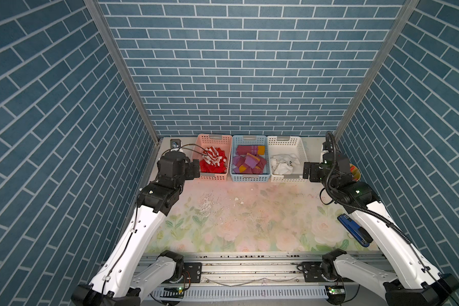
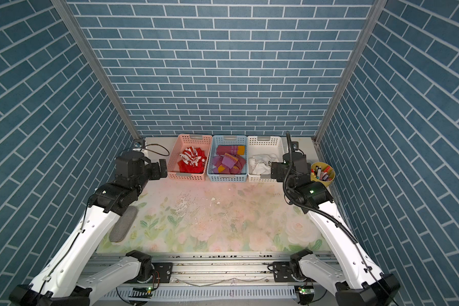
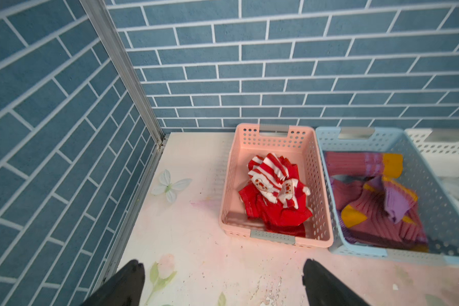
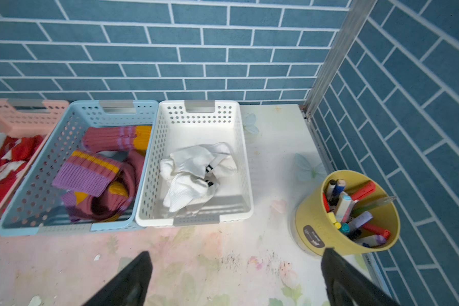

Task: Sort the socks into the basket by color
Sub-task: Reset both arms

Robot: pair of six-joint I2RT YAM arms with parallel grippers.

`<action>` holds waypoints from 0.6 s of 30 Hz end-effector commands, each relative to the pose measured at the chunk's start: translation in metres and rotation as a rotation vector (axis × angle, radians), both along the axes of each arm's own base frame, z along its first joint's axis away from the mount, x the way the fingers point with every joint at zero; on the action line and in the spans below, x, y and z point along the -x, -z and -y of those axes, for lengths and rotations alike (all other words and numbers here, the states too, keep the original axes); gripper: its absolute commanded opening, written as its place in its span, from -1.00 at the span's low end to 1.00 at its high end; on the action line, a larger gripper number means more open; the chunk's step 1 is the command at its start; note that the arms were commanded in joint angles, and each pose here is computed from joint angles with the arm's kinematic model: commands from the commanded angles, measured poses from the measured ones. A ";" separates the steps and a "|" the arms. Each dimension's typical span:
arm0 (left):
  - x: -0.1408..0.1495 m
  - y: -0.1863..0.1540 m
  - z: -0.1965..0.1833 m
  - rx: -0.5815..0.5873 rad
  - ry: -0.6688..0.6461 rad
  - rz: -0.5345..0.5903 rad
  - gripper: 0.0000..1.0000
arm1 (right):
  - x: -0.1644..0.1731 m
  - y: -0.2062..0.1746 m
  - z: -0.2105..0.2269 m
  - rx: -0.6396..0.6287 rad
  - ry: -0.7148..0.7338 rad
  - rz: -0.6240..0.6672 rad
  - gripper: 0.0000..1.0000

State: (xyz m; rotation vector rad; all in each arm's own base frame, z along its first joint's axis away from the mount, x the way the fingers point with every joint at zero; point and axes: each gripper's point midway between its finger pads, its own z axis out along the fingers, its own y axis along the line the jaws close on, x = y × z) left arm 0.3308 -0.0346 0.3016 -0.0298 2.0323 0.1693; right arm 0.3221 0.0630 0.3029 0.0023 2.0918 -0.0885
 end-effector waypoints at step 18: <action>-0.041 0.172 -0.054 -0.127 -0.134 -0.005 0.99 | -0.021 0.069 0.034 0.052 -0.040 0.088 0.98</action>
